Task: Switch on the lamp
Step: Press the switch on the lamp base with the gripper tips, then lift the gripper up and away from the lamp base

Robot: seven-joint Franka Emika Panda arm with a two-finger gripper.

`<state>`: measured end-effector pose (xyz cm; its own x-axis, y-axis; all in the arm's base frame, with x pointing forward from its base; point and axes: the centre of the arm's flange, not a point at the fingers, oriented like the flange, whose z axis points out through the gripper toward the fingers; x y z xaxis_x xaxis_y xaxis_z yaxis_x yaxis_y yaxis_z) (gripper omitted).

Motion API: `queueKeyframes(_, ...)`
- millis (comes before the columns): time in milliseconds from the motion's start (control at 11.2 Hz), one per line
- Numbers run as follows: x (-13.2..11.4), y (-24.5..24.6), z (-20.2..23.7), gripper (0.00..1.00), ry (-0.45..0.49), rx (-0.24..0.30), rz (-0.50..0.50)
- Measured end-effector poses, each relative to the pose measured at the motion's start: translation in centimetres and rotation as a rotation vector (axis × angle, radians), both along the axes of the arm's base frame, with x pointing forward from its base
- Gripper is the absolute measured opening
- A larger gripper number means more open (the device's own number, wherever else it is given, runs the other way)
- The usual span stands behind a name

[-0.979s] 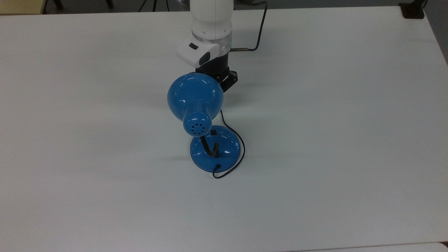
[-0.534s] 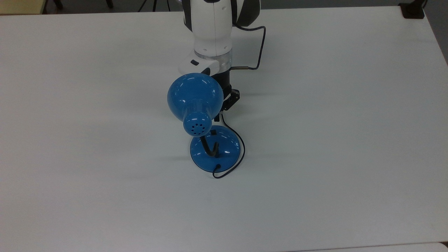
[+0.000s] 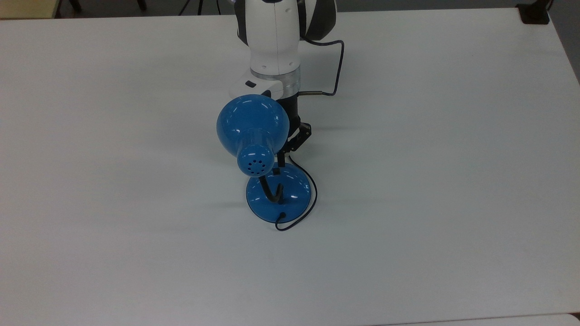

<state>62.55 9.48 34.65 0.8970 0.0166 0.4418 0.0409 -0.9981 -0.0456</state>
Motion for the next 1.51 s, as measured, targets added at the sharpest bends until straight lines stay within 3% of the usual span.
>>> queueKeyframes(1514, 1.9, 0.2, -1.9, 0.02, 0.005, -0.024, 0.025)
